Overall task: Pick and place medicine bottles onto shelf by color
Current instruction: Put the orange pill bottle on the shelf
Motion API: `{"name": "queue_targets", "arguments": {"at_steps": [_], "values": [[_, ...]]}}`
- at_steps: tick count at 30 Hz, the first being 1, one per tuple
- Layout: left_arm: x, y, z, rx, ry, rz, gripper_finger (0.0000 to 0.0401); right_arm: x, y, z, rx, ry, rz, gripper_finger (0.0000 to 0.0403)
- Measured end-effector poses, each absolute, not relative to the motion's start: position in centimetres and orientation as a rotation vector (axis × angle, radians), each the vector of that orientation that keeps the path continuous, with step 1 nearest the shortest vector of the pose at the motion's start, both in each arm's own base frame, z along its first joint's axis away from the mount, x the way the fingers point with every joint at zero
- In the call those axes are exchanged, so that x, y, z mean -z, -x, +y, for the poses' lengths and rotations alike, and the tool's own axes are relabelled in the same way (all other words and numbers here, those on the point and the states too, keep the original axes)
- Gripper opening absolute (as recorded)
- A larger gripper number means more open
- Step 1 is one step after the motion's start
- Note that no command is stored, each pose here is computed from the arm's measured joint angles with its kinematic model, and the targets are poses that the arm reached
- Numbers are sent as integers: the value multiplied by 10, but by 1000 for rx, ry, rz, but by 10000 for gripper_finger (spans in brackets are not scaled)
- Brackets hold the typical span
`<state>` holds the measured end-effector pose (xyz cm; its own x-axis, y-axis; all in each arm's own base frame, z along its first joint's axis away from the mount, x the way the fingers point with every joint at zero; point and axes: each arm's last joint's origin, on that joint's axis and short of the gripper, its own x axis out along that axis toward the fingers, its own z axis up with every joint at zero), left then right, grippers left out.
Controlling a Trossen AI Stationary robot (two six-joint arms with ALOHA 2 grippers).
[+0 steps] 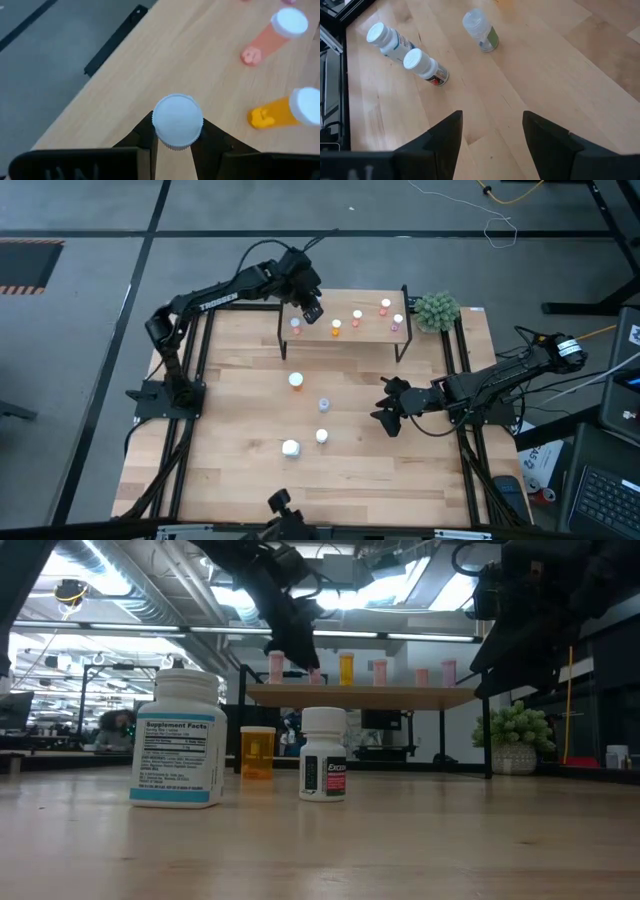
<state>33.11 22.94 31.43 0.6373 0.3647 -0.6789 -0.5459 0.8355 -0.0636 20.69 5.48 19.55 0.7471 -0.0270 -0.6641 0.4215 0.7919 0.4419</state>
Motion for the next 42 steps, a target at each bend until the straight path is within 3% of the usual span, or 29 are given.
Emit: {"name": "queue_targets", "arguments": {"at_steps": [16, 29, 42], "values": [[-306, -331, 221, -575, 268, 811, 76, -195, -207, 55, 264, -613, 696, 210], [-306, -336, 213, -588, 201, 829, 151, -195, -207, 55, 257, -616, 700, 210], [-318, -338, 215, -616, 181, 777, 173, -195, -207, 55, 255, -617, 701, 210]]}}
